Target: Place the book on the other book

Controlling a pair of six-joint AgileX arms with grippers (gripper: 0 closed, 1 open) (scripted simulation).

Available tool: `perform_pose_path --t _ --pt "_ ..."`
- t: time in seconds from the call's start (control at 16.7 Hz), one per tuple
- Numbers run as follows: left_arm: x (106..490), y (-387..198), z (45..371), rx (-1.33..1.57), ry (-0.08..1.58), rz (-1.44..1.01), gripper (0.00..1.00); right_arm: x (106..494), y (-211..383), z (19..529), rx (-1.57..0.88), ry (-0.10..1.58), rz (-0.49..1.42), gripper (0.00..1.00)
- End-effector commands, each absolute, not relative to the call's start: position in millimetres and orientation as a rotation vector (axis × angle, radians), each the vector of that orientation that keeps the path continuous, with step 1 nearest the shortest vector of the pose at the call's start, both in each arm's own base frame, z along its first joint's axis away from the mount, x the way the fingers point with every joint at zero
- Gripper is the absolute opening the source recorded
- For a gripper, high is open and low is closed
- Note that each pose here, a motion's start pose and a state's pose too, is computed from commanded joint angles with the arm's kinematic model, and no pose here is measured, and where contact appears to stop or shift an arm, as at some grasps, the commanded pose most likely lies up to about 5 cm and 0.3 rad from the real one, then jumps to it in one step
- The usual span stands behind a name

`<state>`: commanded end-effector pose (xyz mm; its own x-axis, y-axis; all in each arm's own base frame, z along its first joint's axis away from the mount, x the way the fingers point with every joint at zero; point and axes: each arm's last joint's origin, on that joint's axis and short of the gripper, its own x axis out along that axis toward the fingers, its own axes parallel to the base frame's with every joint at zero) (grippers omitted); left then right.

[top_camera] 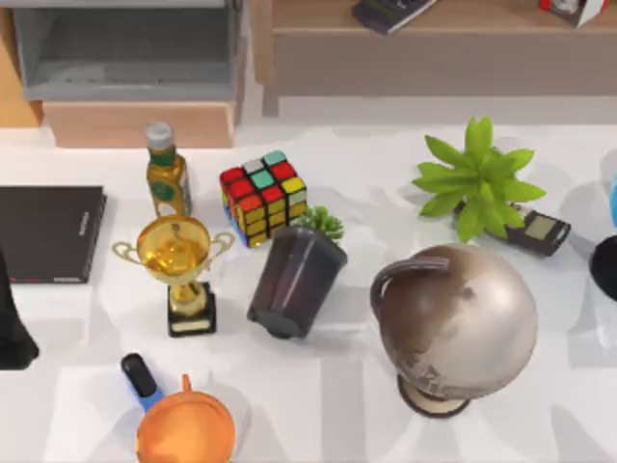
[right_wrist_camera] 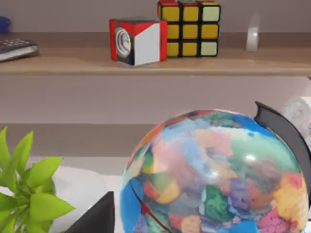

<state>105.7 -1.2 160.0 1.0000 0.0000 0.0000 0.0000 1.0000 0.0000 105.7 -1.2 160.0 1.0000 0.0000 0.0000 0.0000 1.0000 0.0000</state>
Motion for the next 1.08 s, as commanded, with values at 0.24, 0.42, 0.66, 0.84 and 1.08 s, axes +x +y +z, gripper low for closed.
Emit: perform_pose_path --t 0.24,0.42,0.66,0.84,1.08 --pt "106 -2 167 0.001 -0.006 0.0 1.0 106 -1 160 0.0 0.0 0.0 1.0" --pt "111 -3 195 0.001 -0.027 0.0 1.0 106 -1 160 0.0 0.0 0.0 1.0" --pt "139 -8 249 -0.002 -0.032 -0.003 1.0 106 -1 160 0.0 0.0 0.0 1.0" --pt "190 -18 279 -0.002 0.008 -0.007 1.0 106 -1 160 0.0 0.0 0.0 1.0" --pt "271 -40 301 -0.006 0.019 -0.011 1.0 106 -1 160 0.0 0.0 0.0 1.0"
